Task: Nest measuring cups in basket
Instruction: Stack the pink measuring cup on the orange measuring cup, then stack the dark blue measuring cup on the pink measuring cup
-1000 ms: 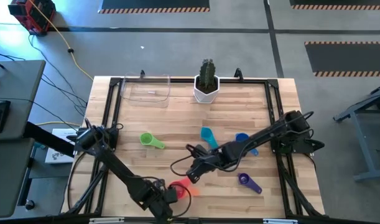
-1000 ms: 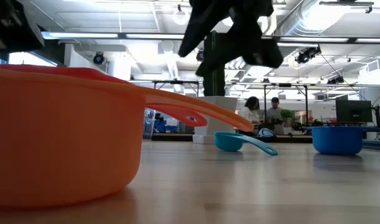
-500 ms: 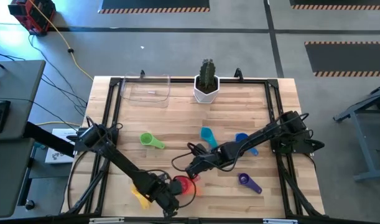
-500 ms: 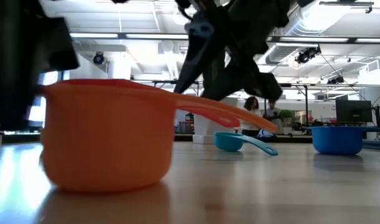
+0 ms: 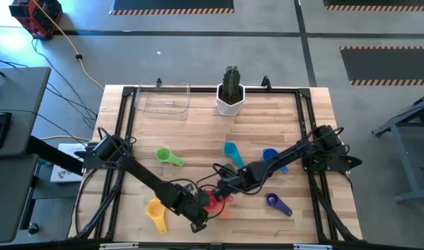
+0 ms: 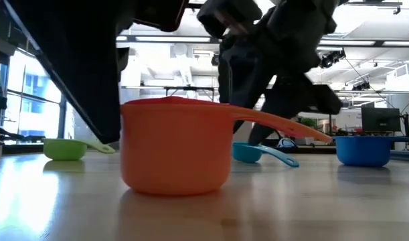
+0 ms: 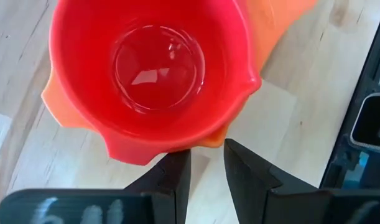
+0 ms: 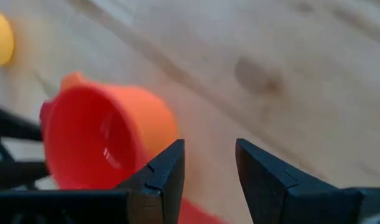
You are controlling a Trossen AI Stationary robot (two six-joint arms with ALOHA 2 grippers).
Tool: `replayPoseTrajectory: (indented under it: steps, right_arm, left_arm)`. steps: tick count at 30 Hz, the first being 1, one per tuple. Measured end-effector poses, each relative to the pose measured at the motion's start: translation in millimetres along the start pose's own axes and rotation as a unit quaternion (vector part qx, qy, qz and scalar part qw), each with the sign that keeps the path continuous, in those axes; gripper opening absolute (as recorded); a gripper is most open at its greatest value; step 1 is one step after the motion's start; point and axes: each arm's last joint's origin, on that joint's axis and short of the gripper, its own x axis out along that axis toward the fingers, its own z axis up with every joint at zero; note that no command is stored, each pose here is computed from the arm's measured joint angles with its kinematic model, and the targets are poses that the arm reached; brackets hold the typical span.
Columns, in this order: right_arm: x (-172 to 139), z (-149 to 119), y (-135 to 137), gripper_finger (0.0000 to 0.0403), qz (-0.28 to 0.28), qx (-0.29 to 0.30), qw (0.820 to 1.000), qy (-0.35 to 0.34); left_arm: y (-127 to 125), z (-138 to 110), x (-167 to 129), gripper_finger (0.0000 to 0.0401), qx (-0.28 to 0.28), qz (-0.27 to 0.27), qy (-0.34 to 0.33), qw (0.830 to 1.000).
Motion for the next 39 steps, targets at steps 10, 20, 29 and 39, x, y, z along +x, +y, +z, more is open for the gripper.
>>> replayPoseTrajectory:
  steps: [10, 20, 29, 39]
  right_arm:
    - [-2, -22, 3, 0.0135, 0.006, 0.029, 0.998, 0.054]
    - [-6, -34, 8, 0.0135, 0.009, 0.032, 0.998, 0.061]
    - [-8, -32, 6, 0.0135, 0.0, 0.023, 0.999, 0.041]
    - [-37, -27, -4, 0.0135, -0.051, 0.019, 0.998, 0.023]
  left_arm:
    - [-4, 1, 0, 0.0086, -0.016, -0.016, -0.011, 1.0]
    - [-6, 5, 0, 0.0086, -0.017, -0.029, -0.03, 0.999]
    - [-7, 3, -1, 0.0086, 0.006, -0.036, -0.018, 0.999]
    - [-13, -6, -12, 0.0086, 0.021, -0.047, 0.002, 0.999]
